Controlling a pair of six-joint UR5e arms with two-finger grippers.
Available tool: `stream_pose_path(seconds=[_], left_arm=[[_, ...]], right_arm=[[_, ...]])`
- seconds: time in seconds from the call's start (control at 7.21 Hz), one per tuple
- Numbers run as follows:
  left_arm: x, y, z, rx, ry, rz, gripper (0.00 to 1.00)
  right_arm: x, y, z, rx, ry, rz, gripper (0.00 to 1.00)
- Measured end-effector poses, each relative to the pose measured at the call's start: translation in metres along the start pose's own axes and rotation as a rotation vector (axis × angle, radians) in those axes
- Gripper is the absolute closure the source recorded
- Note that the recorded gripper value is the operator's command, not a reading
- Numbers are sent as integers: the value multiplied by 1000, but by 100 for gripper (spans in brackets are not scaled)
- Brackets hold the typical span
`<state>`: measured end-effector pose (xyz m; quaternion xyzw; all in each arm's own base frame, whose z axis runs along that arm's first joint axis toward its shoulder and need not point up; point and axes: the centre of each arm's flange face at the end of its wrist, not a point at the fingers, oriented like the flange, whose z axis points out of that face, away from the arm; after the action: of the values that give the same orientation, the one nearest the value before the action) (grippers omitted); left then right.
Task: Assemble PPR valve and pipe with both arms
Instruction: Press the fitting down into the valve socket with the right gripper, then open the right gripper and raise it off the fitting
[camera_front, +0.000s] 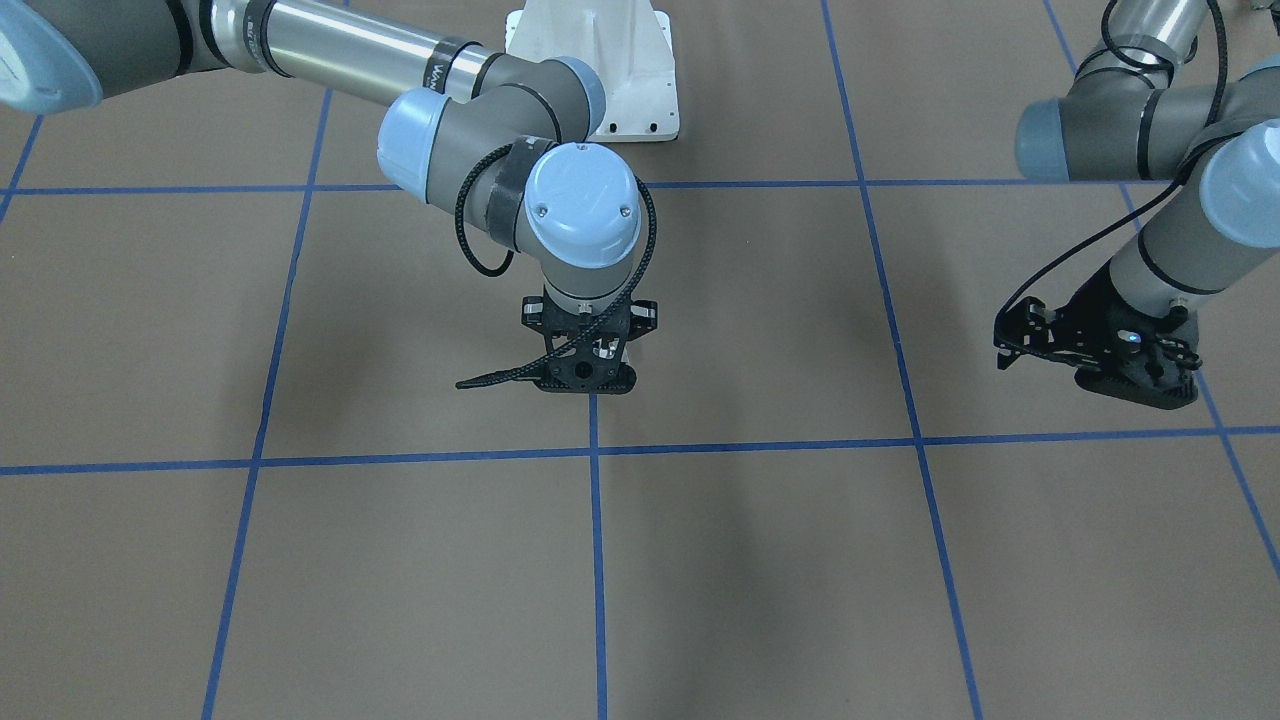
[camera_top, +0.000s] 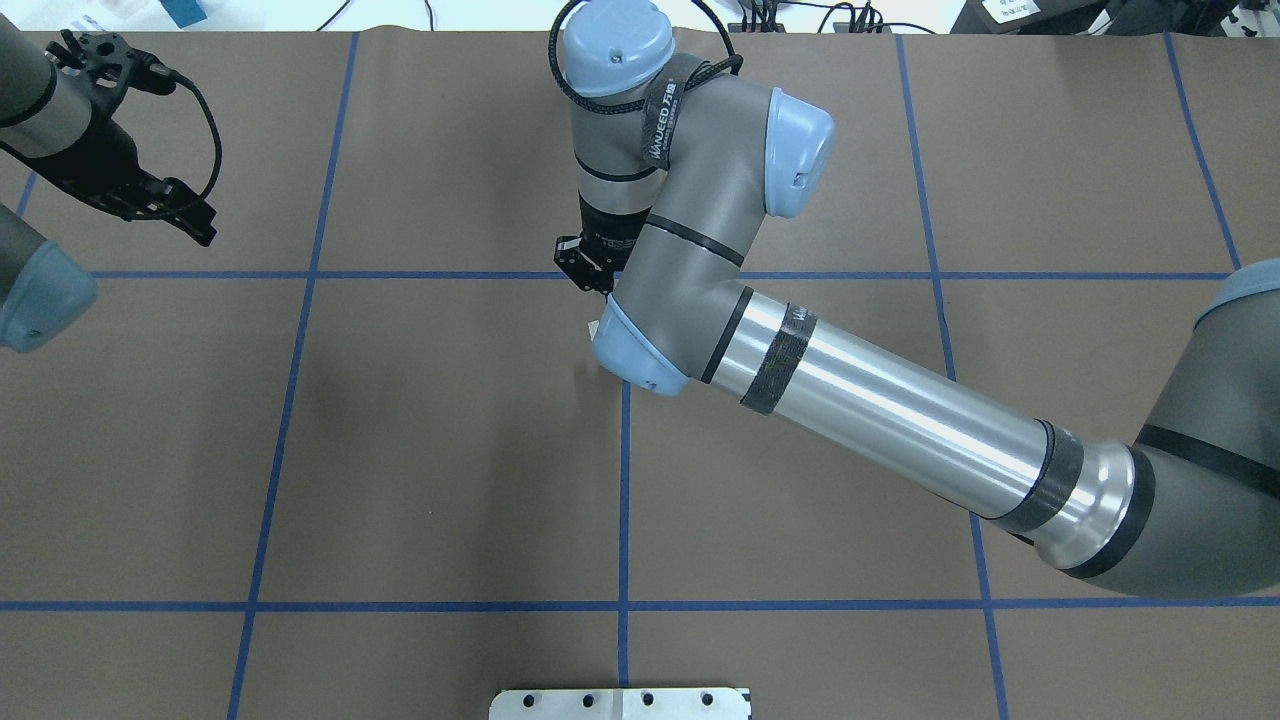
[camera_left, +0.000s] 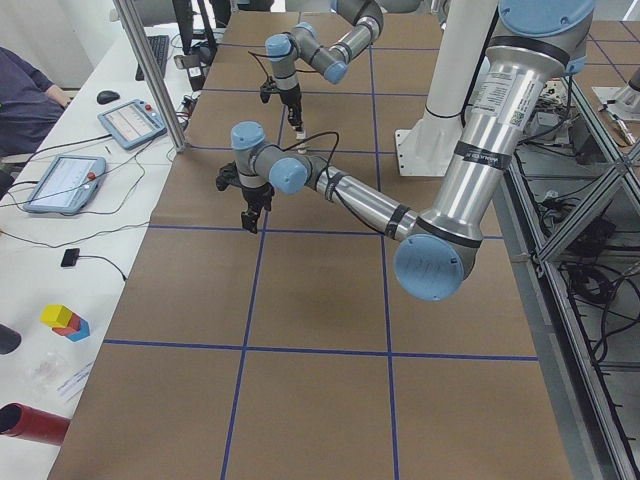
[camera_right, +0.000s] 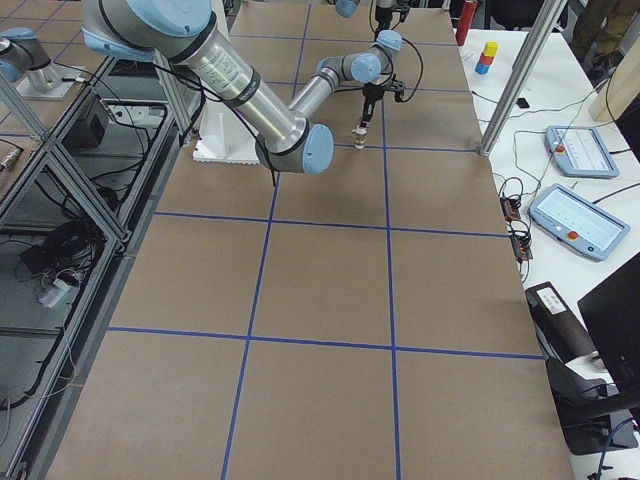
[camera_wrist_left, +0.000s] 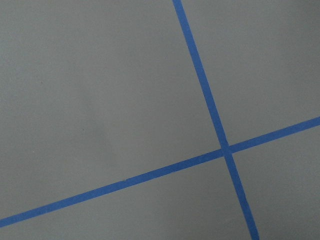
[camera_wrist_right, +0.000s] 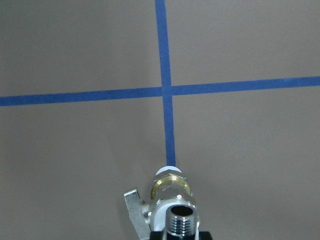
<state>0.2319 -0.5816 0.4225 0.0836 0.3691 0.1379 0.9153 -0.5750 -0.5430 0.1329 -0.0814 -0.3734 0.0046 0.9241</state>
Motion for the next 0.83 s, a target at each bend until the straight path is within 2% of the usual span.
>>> stream_pose_path(seconds=[0.14,0.42,0.56,0.83], left_arm=[[0,0,0,0,0,0,0],[0,0,0,0,0,-1,0],[0,0,0,0,0,-1,0],[0,0,1,-1,0,0,0]], right_arm=[[1,0,1,-1,1,1,30],[2,0,4,-2,4,2,10],[3,0,4,-2,5,3,4],[2,0,3,1,0,32,2]])
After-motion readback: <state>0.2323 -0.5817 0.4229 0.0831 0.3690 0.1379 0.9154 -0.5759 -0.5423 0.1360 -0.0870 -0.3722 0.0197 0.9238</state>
